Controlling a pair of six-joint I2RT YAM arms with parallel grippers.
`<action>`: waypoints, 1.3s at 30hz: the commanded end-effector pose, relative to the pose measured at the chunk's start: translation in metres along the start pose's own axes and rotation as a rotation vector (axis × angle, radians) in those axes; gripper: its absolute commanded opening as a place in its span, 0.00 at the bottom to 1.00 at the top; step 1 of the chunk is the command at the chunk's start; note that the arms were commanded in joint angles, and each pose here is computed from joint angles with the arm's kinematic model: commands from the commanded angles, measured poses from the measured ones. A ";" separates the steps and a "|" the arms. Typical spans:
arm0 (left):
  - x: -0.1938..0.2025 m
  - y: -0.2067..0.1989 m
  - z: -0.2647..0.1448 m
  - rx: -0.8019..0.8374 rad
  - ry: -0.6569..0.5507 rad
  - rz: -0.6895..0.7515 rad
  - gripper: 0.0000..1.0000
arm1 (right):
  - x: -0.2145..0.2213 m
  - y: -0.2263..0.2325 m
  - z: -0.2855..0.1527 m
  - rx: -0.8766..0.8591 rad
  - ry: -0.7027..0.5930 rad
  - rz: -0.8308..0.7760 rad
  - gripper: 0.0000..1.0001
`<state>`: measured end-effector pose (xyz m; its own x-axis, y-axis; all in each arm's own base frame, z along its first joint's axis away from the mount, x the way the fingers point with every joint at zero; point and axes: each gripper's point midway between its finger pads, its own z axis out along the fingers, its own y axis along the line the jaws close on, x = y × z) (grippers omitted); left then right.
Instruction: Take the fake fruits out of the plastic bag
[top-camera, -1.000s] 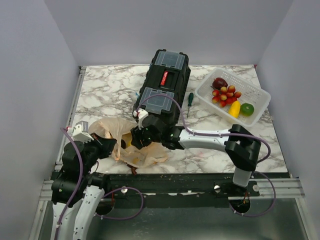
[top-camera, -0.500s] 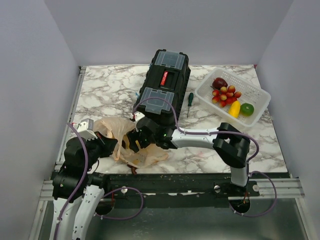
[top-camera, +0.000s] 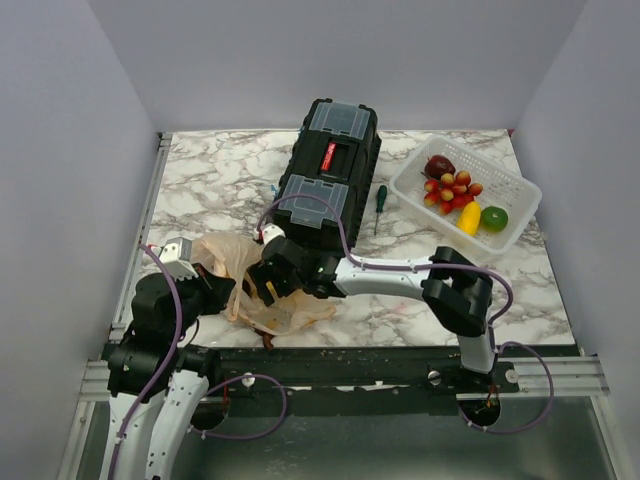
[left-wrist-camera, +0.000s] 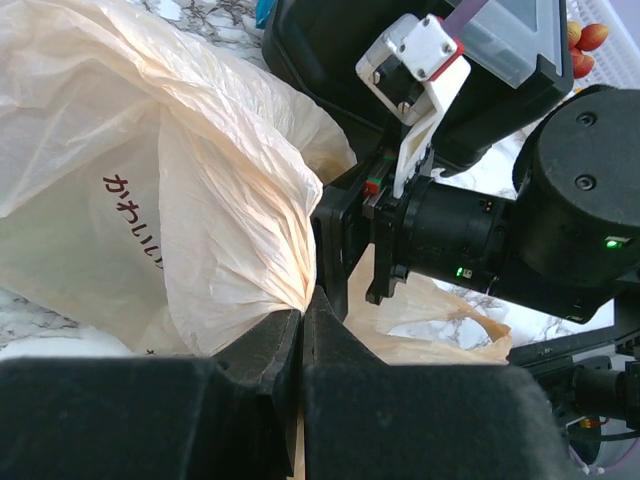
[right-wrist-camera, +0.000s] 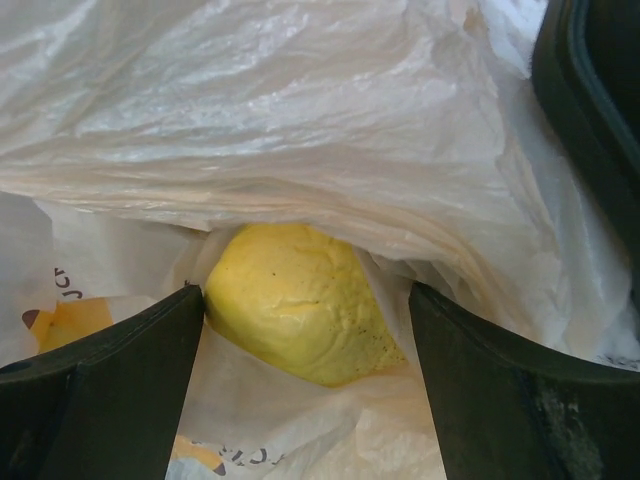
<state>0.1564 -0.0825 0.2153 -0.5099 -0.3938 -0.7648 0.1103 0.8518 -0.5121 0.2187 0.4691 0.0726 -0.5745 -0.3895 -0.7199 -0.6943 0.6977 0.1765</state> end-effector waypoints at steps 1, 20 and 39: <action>-0.001 -0.002 0.000 0.019 -0.015 0.025 0.00 | -0.012 0.001 -0.021 0.034 0.006 -0.025 0.87; -0.002 -0.002 -0.001 0.022 -0.024 0.023 0.00 | -0.021 0.023 -0.022 -0.059 -0.008 0.031 0.58; 0.000 -0.002 0.000 0.026 -0.017 0.023 0.00 | 0.029 -0.001 0.025 0.041 0.111 -0.072 0.82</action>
<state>0.1550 -0.0819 0.2181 -0.4942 -0.3925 -0.7757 0.1224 0.8519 -0.5091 0.2136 0.4765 0.0685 -0.5808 -0.4223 -0.6959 -0.7072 0.6851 0.1745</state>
